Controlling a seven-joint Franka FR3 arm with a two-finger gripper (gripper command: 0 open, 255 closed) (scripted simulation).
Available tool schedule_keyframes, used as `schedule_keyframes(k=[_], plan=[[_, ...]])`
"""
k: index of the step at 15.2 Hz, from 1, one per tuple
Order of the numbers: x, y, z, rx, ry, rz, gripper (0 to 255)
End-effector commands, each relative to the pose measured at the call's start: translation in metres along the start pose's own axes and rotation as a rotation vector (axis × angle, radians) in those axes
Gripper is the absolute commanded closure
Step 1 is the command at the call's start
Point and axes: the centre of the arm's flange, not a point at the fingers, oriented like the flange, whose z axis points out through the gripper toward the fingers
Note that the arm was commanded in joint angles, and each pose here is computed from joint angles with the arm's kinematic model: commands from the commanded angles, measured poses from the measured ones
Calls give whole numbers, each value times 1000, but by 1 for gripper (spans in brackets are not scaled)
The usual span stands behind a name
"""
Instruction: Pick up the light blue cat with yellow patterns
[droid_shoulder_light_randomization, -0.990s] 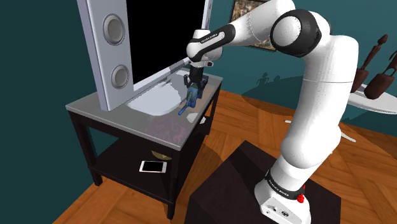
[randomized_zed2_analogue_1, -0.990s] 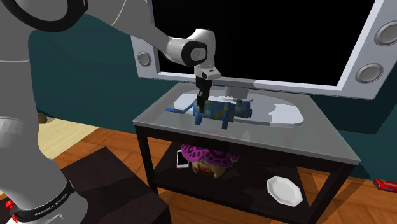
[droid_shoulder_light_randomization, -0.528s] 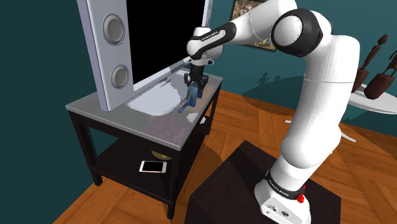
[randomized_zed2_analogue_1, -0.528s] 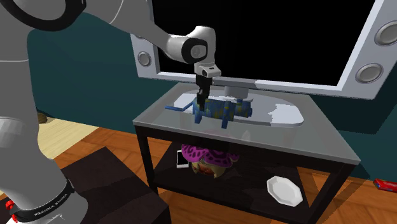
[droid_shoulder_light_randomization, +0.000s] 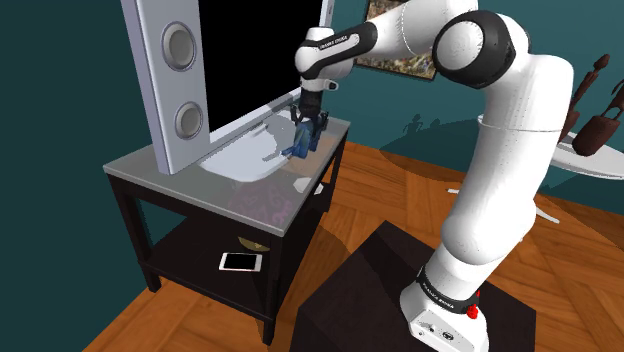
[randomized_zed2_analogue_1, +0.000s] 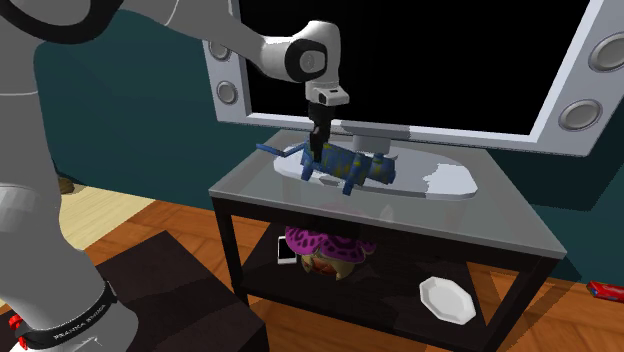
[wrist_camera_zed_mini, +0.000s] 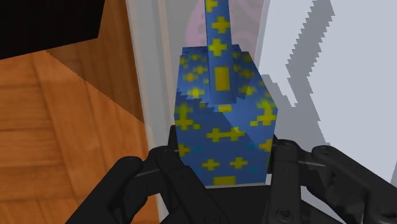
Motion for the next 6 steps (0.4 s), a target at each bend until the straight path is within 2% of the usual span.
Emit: schedule_keyframes(k=[1,6], plan=[[-1,0,-12,1,1,0,255],[-1,1,-29,1,1,0,255]])
